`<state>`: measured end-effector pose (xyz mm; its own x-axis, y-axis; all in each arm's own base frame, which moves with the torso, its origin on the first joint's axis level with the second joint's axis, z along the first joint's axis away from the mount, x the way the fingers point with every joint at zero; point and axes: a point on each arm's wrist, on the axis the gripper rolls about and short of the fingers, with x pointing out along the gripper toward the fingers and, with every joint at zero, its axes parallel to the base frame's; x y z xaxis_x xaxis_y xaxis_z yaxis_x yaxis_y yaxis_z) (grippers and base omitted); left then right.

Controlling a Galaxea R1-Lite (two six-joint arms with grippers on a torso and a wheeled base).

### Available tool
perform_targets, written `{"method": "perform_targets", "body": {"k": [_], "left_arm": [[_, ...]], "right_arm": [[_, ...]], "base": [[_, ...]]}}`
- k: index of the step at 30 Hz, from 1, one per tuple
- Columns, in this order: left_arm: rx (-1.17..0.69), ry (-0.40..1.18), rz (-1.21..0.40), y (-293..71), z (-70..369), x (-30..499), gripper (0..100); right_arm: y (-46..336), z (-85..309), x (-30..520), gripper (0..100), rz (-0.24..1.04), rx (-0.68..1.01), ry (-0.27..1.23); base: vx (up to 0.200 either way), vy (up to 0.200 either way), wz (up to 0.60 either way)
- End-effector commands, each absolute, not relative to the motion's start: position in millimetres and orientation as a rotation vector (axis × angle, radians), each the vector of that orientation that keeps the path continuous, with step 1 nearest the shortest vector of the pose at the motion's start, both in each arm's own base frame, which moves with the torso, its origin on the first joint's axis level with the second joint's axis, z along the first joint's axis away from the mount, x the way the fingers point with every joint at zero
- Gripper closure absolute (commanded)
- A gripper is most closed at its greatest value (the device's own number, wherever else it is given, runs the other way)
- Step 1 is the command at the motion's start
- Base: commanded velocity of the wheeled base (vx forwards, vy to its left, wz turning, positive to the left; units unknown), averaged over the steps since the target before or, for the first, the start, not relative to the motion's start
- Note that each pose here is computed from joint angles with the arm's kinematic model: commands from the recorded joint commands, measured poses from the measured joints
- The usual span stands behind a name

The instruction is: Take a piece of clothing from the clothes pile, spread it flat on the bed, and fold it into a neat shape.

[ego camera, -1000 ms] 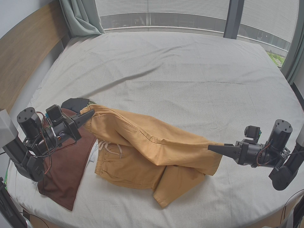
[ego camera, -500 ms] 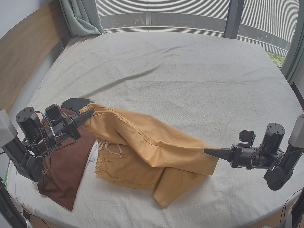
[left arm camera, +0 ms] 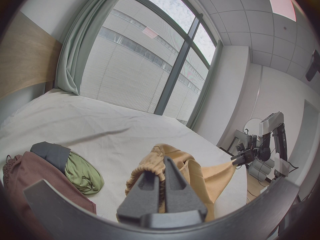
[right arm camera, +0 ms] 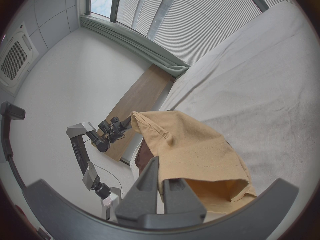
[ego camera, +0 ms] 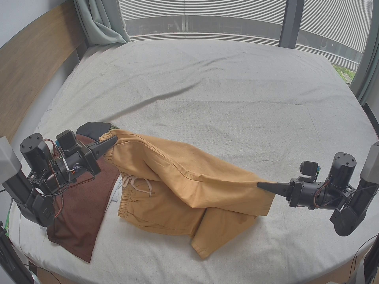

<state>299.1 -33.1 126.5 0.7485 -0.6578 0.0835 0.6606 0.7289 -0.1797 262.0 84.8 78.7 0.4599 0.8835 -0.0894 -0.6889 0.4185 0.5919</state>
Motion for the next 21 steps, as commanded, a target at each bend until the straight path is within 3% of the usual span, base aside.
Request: {"method": "perform_targets", "body": {"k": [1,21], "left_arm": [[-0.201,-0.027,-0.738,-36,131,296,100],[-0.193,-0.066,-0.75,-37,144,289,100]], "right_arm": [[81,100,254,100,1.004,0.504,0.339],[64,151,243,100,0.99,0.535,0.167]], "base": [[0.0,0.0,0.0],[0.0,0.0,0.0]]}}
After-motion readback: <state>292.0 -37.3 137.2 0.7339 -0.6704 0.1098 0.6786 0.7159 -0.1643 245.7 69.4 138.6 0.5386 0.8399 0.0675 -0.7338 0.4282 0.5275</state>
